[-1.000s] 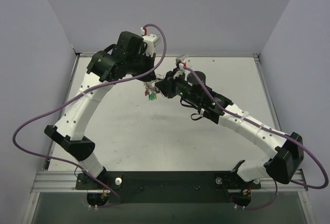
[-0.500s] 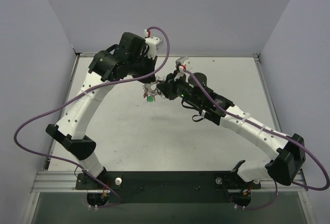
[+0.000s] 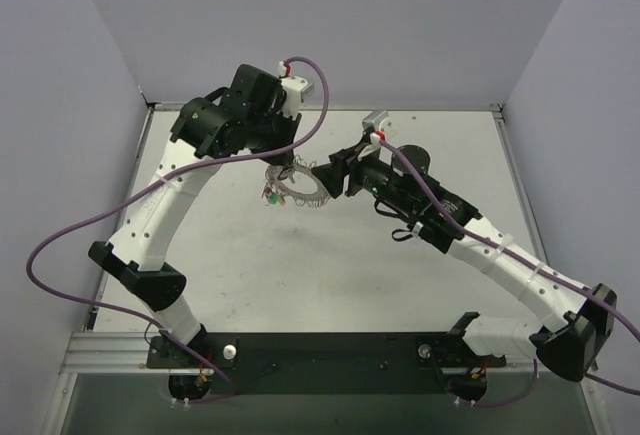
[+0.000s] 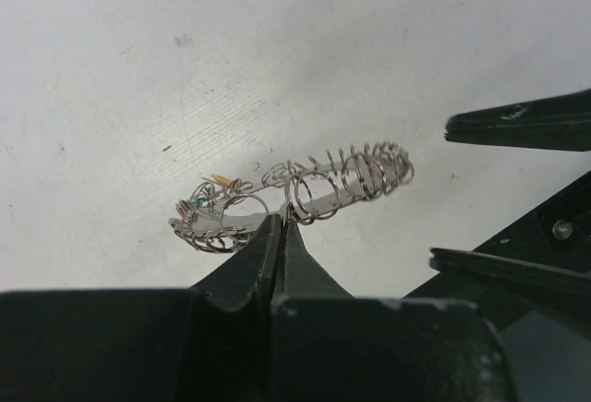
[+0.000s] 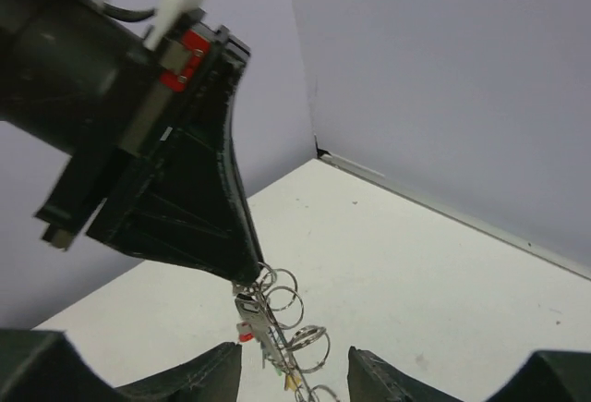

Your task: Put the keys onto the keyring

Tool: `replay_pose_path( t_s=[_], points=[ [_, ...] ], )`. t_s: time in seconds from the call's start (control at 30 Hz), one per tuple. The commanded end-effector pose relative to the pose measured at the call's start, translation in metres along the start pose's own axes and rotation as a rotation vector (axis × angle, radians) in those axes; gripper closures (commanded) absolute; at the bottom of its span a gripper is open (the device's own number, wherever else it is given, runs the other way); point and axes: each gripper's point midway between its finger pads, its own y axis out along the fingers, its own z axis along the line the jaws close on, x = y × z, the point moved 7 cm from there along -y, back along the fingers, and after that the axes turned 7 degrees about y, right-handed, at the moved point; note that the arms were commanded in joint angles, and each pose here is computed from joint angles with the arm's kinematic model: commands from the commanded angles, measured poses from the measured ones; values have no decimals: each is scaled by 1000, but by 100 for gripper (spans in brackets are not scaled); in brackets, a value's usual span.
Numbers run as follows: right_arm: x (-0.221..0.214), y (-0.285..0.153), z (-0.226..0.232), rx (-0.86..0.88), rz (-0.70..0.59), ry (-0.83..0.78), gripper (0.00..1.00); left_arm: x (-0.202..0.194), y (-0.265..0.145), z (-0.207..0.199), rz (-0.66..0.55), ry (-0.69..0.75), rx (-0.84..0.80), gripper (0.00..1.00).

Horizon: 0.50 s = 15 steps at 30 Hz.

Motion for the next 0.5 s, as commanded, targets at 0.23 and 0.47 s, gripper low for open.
replay_pose_path(
  t_s=[0.23, 0.47],
  points=[
    [18, -18, 27, 277, -66, -172, 27, 13, -20, -3, -74, 37, -27, 100],
    [12, -4, 27, 262, -33, -167, 20, 11, -21, -8, -70, 55, -38, 100]
  ],
)
